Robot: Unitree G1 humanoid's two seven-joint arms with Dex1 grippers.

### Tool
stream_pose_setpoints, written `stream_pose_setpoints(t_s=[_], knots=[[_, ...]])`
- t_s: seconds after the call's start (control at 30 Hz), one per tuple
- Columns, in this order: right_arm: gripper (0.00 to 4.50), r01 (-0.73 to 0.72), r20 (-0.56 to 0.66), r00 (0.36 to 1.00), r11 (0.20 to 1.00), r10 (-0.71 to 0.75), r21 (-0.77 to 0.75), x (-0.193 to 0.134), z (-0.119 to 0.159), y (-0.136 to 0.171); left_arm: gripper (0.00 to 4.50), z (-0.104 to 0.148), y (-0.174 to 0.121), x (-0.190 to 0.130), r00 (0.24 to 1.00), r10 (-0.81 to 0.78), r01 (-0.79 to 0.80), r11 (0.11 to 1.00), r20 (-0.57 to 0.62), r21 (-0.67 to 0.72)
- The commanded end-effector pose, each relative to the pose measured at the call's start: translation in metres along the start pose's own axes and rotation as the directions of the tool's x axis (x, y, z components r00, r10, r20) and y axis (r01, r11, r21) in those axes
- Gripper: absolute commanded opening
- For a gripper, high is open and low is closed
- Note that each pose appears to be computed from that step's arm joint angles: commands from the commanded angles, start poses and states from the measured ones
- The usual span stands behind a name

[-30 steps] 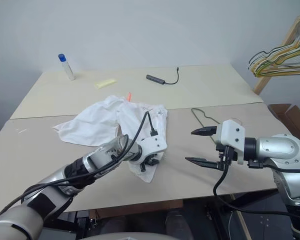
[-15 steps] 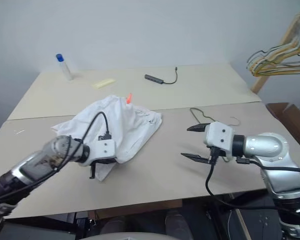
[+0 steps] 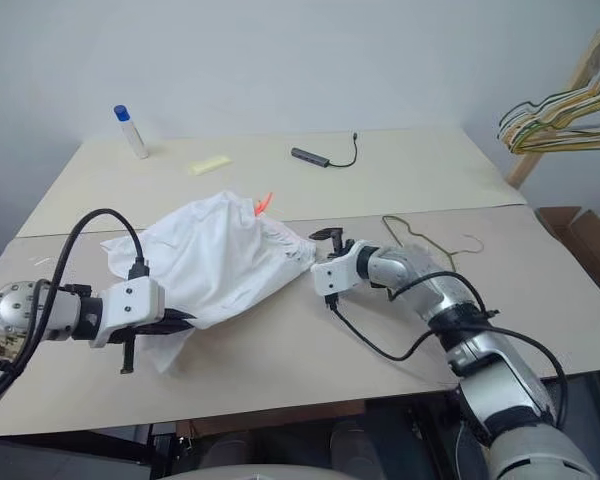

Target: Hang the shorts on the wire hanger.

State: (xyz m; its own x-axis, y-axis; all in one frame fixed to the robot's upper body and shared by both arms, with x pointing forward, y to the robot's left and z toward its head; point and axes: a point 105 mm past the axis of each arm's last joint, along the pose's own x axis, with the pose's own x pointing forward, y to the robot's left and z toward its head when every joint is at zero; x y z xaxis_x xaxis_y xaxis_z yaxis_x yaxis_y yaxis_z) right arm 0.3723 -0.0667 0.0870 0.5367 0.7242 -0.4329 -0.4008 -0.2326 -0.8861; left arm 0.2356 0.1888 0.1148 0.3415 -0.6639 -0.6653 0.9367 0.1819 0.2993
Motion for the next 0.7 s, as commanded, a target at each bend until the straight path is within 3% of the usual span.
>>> stream_pose_setpoints(t_s=[0.03,0.27,0.4,0.5,0.7], knots=[[4.5,0.002,0.022,1.0,0.992,0.001,-0.124,0.009,0.0,-0.006,0.03,0.009,0.002,-0.008,1.0,0.03,-0.031,0.999,0.007,0.037],[4.5,-0.028,0.025,0.999,0.968,0.035,-0.249,0.035,0.005,-0.007,0.03,0.009,-0.009,-0.008,1.0,0.009,-0.009,0.999,0.018,0.03],[4.5,-0.024,0.021,0.999,0.969,0.03,-0.246,0.047,0.009,-0.011,0.03,0.008,-0.014,-0.006,1.0,-0.001,0.001,1.0,0.02,0.03],[3.88,-0.029,0.021,0.999,0.973,0.035,-0.229,0.052,0.011,-0.009,0.0,0.009,-0.016,-0.006,1.0,-0.003,0.002,1.0,0.029,0.025],[1.74,-0.02,0.003,1.0,0.978,0.021,-0.206,0.055,0.009,-0.009,0.0,0.007,-0.018,-0.007,1.0,-0.002,0.001,1.0,0.021,0.023]])
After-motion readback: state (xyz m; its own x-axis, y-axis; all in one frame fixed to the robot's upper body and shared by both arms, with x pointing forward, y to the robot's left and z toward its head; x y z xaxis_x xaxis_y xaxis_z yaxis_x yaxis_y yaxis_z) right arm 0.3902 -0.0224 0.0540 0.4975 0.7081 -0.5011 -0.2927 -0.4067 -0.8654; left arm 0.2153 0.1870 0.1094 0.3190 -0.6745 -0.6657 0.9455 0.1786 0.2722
